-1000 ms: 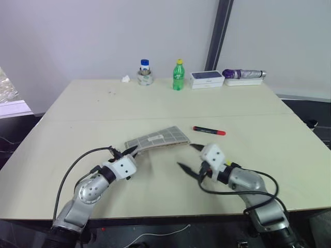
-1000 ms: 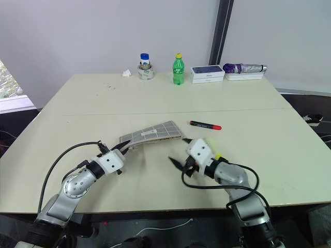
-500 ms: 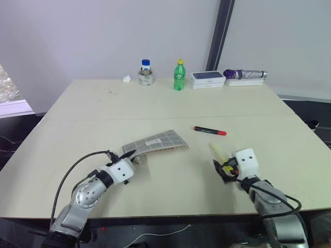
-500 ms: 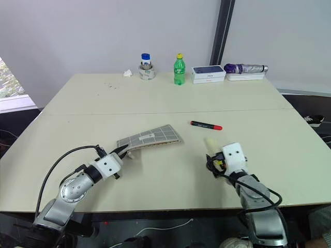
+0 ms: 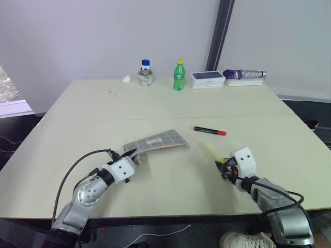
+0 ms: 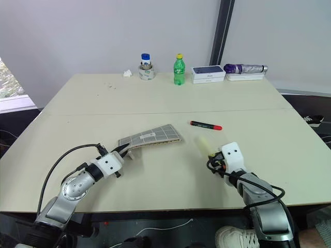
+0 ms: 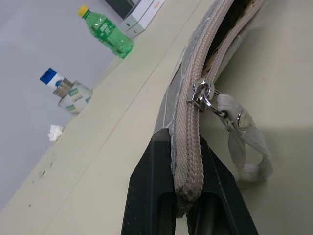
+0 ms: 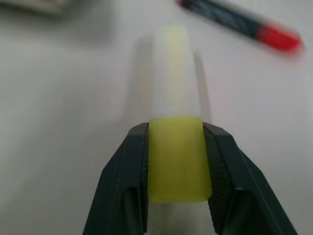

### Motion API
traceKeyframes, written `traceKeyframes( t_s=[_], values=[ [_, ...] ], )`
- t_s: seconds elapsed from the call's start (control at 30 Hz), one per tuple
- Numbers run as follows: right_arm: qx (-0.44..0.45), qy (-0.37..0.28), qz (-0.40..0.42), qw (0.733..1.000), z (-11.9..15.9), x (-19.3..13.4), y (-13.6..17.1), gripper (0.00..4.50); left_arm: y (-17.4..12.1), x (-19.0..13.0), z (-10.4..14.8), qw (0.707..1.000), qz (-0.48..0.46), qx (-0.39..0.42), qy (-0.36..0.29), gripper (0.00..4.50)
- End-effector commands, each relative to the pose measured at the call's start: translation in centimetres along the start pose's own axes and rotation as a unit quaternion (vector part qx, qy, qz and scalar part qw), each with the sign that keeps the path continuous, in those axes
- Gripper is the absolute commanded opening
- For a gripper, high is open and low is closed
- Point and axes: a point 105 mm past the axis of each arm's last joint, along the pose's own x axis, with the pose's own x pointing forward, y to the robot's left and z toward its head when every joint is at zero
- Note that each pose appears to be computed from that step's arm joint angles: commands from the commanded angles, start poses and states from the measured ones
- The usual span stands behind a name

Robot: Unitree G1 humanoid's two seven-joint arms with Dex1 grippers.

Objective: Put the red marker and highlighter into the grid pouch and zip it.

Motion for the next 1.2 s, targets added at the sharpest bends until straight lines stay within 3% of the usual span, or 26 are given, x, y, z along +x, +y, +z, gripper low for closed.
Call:
traceKeyframes(
  t_s=[0.03, 0.23, 0.4, 1.03, 1.2],
  values=[
    [-0.046, -0.05, 0.047, 0.997, 2.3, -0.1, 1.6, 0.93, 1.1, 0.3, 0.6, 1.0, 0.017, -0.001, -0.014, 0.0],
    [-0.094, -0.052, 0.103, 0.989, 1.9, 0.1, 3.9, 0.93, 1.2, 0.8, 0.8, 1.0, 0.019, -0.004, -0.017, 0.0],
    [-0.104, -0.048, 0.101, 0.988, 1.7, 0.7, 4.0, 0.93, 1.3, 0.9, 1.0, 1.0, 0.016, -0.004, -0.022, 0.0],
    [-0.138, -0.07, 0.139, 0.978, 4.2, 2.9, 5.8, 0.93, -0.5, 1.6, 2.5, 0.997, -0.034, 0.059, -0.046, 0.0],
    [-0.152, -0.068, 0.15, 0.975, 4.6, 3.2, 6.1, 0.93, 0.3, 1.9, 2.4, 0.999, -0.014, 0.033, -0.038, 0.0]
  ],
)
